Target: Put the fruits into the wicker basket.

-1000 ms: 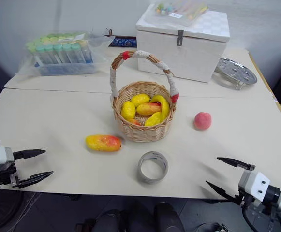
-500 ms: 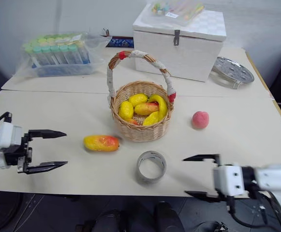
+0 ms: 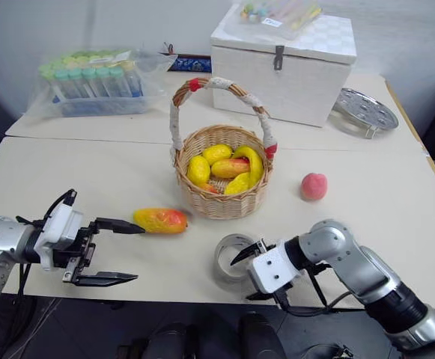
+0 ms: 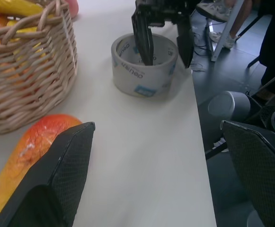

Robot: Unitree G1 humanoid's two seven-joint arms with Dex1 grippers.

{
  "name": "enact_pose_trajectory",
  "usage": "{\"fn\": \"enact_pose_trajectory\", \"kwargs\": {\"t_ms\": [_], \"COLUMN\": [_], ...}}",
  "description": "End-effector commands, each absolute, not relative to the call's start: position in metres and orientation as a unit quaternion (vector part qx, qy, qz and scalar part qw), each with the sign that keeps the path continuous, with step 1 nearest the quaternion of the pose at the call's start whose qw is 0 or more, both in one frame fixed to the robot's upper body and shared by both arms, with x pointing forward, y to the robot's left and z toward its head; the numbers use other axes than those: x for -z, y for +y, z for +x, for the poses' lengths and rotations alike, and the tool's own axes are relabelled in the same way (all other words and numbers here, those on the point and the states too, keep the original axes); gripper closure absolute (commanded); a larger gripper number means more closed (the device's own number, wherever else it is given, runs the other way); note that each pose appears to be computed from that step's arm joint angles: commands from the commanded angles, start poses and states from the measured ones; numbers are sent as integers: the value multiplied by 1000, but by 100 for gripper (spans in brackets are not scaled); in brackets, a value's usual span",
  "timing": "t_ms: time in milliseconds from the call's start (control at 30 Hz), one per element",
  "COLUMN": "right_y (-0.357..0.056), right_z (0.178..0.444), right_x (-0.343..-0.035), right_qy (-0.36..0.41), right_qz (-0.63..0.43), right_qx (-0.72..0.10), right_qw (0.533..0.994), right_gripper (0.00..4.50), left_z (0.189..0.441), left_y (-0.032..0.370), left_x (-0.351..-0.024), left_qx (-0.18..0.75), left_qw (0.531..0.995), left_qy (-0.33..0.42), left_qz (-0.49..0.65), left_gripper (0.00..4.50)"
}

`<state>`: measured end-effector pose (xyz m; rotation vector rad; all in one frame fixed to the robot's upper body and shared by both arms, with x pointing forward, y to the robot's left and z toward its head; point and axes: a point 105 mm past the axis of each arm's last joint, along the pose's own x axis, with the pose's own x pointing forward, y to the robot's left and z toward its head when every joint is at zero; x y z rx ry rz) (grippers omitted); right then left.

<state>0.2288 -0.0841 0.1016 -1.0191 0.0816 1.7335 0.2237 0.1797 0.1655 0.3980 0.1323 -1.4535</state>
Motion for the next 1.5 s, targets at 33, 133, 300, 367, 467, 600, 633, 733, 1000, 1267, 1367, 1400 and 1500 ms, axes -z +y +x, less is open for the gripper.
{"fn": "enact_pose_trajectory", "kwargs": {"t_ms": [33,133,300,367,467,600,633,733,1000,1267,1367,1400,1500], "right_y": [-83,-89,-104,-122,-163,-251,-276,-317,-383,-393,-390,-390,-382], "right_z": [225,210,199,202,204,205,207,212,260,249,236,234,228], "right_x": [-108,-117,-126,-139,-164,-170,-169,-163,-136,-140,-159,-169,-196], "right_qy": [22,0,-13,-29,-17,90,118,173,224,211,193,185,168], "right_qz": [-423,-387,-339,-324,-292,-326,-346,-360,-282,-252,-291,-304,-366], "right_qx": [-731,-747,-735,-686,-591,-449,-410,-353,-257,-263,-292,-296,-322], "right_qw": [535,540,587,651,752,827,836,846,897,907,891,886,857], "right_gripper": [208,310,420,420,420,420,420,420,385,123,13,4,4], "left_z": [226,225,229,232,229,227,226,225,229,235,244,247,253], "left_y": [176,171,161,156,149,135,130,118,107,119,134,140,170], "left_x": [-168,-169,-168,-169,-167,-169,-172,-176,-176,-173,-176,-178,-178], "left_qx": [664,669,668,663,669,682,687,697,704,684,652,641,601], "left_qw": [725,723,726,733,730,722,719,713,705,722,750,759,788], "left_qy": [58,58,40,28,23,3,-5,-19,-27,-21,-19,-19,-2], "left_qz": [175,161,158,149,138,117,105,80,85,104,113,115,134], "left_gripper": [0,0,0,0,0,0,0,0,0,0,0,0,0]}}
